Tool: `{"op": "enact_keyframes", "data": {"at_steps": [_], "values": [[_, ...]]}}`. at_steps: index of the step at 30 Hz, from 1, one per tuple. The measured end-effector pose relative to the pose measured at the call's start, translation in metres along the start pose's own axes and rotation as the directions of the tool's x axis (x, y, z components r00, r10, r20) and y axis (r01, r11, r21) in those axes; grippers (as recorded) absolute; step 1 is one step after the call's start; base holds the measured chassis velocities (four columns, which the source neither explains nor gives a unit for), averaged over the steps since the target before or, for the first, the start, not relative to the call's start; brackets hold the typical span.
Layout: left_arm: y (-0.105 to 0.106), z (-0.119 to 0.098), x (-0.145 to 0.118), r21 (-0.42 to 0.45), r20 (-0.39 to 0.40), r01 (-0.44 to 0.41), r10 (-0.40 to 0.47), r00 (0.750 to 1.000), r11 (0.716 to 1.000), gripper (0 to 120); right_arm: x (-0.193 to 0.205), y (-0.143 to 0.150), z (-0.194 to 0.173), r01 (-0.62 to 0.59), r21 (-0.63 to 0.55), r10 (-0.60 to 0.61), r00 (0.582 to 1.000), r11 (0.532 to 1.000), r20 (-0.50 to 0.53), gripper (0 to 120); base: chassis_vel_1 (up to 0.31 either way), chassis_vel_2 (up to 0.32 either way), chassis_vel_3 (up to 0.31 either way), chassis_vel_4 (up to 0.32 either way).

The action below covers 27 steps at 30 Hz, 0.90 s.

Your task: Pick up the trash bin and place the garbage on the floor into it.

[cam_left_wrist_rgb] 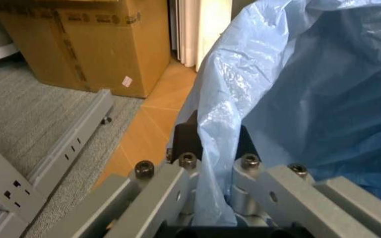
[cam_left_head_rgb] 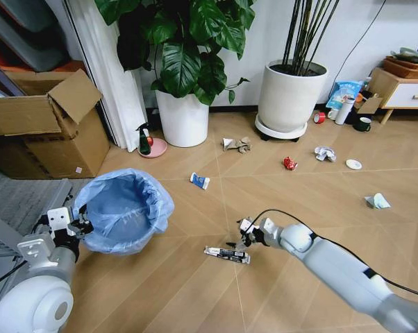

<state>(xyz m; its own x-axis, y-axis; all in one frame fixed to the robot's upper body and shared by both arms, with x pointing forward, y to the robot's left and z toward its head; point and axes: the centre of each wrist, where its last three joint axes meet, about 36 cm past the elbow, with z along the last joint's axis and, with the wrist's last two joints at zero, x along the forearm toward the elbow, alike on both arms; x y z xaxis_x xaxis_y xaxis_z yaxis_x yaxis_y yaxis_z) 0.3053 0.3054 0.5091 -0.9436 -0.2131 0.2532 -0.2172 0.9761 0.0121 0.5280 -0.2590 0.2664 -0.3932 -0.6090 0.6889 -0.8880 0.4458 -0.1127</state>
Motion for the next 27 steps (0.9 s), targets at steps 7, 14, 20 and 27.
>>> {"op": "enact_keyframes", "data": {"at_steps": [7,14,20,27], "values": [[-0.001,0.002,0.002,-0.002,0.0,0.002,-0.002,1.0,1.0,0,-0.051,0.021,-0.001,0.031,-0.012,-0.031,0.999,0.999,0.011,100,0.0,0.0,0.0,0.0],[-0.003,0.002,0.002,-0.005,0.004,-0.001,0.001,1.0,1.0,0,-0.066,0.024,0.007,0.019,-0.032,-0.018,1.0,0.999,0.01,100,0.0,0.0,0.0,0.0],[-0.004,0.004,0.002,-0.004,0.004,0.0,0.0,1.0,1.0,0,-0.066,0.026,0.02,0.016,-0.044,-0.016,1.0,0.999,-0.005,100,0.0,0.0,0.0,0.0],[-0.004,0.004,0.0,-0.006,0.007,0.0,0.0,1.0,1.0,0,-0.063,0.023,0.028,-0.001,-0.06,0.001,1.0,0.998,-0.011,100,0.0,0.0,0.0,0.0]]}}
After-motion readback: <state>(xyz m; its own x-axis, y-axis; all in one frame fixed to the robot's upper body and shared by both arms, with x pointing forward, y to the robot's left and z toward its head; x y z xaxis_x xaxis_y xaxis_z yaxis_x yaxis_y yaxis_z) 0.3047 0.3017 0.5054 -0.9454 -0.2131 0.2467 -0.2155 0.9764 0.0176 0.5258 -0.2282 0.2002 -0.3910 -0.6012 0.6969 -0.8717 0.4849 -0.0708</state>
